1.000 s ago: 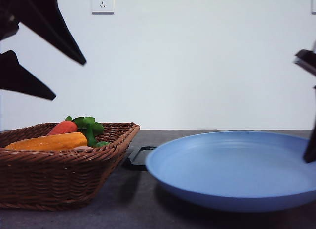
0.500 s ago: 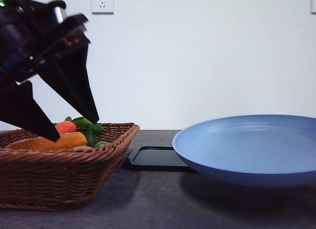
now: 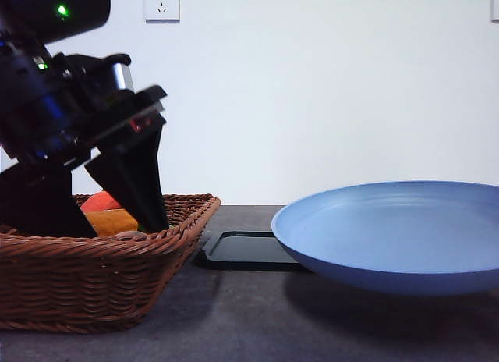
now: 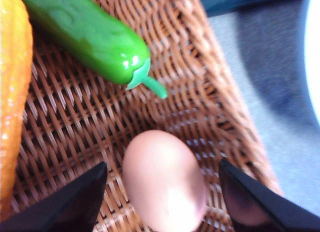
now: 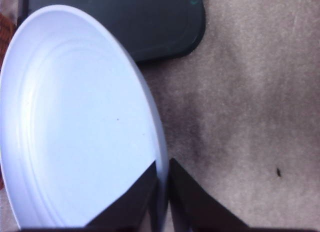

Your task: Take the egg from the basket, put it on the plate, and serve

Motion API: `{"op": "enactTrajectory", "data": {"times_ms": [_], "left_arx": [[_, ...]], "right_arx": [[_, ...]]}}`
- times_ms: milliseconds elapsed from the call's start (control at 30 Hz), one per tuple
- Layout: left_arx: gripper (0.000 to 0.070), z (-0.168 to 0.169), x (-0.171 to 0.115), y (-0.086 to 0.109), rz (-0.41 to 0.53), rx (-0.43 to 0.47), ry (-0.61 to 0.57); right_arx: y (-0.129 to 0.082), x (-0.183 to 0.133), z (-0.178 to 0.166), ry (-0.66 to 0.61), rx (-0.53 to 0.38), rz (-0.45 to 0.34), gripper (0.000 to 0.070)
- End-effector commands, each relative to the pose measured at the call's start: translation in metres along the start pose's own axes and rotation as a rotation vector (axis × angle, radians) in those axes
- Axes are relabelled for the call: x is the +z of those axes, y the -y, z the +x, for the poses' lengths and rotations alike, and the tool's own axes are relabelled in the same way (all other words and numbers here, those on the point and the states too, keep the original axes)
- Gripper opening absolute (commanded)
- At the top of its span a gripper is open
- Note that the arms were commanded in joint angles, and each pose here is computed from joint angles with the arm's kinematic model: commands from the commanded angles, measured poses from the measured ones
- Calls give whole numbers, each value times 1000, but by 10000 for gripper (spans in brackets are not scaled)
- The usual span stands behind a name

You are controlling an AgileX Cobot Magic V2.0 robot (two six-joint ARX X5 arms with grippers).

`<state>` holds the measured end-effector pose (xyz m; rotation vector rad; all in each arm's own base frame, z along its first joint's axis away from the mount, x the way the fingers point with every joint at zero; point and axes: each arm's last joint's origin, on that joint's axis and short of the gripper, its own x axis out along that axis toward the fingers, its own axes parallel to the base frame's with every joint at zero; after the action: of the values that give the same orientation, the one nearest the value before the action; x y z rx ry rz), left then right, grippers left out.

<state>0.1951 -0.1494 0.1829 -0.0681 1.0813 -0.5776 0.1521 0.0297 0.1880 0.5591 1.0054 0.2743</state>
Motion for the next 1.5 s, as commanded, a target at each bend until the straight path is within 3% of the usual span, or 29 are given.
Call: {"op": "enactTrajectory", "data": {"times_ms": [0,100,433,800,1067,1133,1333,1467], "left_arx": [[458,3,4,3,14,-2,1],[442,5,3,2,12,2,-7],[286,5,0,1,30,18,-37],[254,2,1,2,60,26,-59],[254,-30,35,20,152,21,-95],[254,-42,47,28,156,-7,-73],[254,-64,75,61,247,-295,70],[254,-58,75,85,368,-358,136]], "right_arx": [[-1,1,0,2,9,-16,0],[-1,1,0,1,8,-17,0],[-1,1,0,0,7,-26,0],[-1,1,0,-1,7,-26,0],[-1,-1,0,-25,32,-27,0],[-2,-1,0,-37,48,-27,0],[-3,-4,0,-77,98,-29,0],[-4,-4,0,-89,123,-34,0]]}}
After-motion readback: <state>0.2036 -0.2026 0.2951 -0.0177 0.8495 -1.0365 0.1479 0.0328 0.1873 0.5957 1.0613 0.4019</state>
